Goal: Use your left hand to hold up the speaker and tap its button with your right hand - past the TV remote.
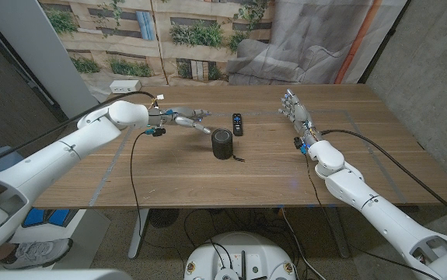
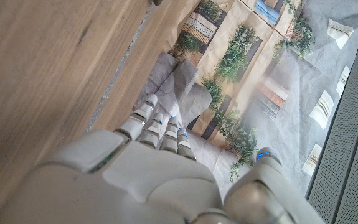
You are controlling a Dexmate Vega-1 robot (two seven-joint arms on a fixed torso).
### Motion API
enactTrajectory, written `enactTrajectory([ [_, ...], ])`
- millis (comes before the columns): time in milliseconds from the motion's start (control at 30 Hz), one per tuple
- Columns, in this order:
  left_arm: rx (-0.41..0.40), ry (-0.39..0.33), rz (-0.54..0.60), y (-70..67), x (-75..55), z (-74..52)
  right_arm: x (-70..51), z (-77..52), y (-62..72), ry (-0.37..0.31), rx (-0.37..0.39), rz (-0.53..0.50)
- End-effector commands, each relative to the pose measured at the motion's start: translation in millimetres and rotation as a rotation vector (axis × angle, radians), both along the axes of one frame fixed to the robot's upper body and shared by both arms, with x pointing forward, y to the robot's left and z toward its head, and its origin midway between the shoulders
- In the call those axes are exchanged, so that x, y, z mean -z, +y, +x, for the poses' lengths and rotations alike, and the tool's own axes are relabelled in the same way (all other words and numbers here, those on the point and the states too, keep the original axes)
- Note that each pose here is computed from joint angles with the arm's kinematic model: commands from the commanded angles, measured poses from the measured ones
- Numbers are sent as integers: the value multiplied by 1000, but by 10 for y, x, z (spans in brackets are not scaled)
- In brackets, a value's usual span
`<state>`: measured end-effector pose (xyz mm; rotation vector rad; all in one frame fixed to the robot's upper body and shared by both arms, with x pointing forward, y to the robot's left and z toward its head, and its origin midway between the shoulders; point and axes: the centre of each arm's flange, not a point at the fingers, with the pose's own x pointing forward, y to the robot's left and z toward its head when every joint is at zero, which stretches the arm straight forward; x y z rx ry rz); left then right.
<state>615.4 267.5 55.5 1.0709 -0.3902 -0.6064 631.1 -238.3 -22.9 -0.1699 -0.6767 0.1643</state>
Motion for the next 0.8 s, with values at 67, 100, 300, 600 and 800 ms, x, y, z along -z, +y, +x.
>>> enactTrajectory([
  [67,-7,-23,-142,179,65,76,-34,38,13,-2,37,1],
  [100,-9,-27,-163,183,76,81,-36,45,13,-2,34,4],
  [300,-9,-51,-229,157,130,127,-35,66,-5,-1,34,19],
  [600,-25,-85,-439,125,283,253,-15,114,-83,6,36,42],
  [800,-67,-106,-516,141,351,271,-29,141,-80,18,33,44],
])
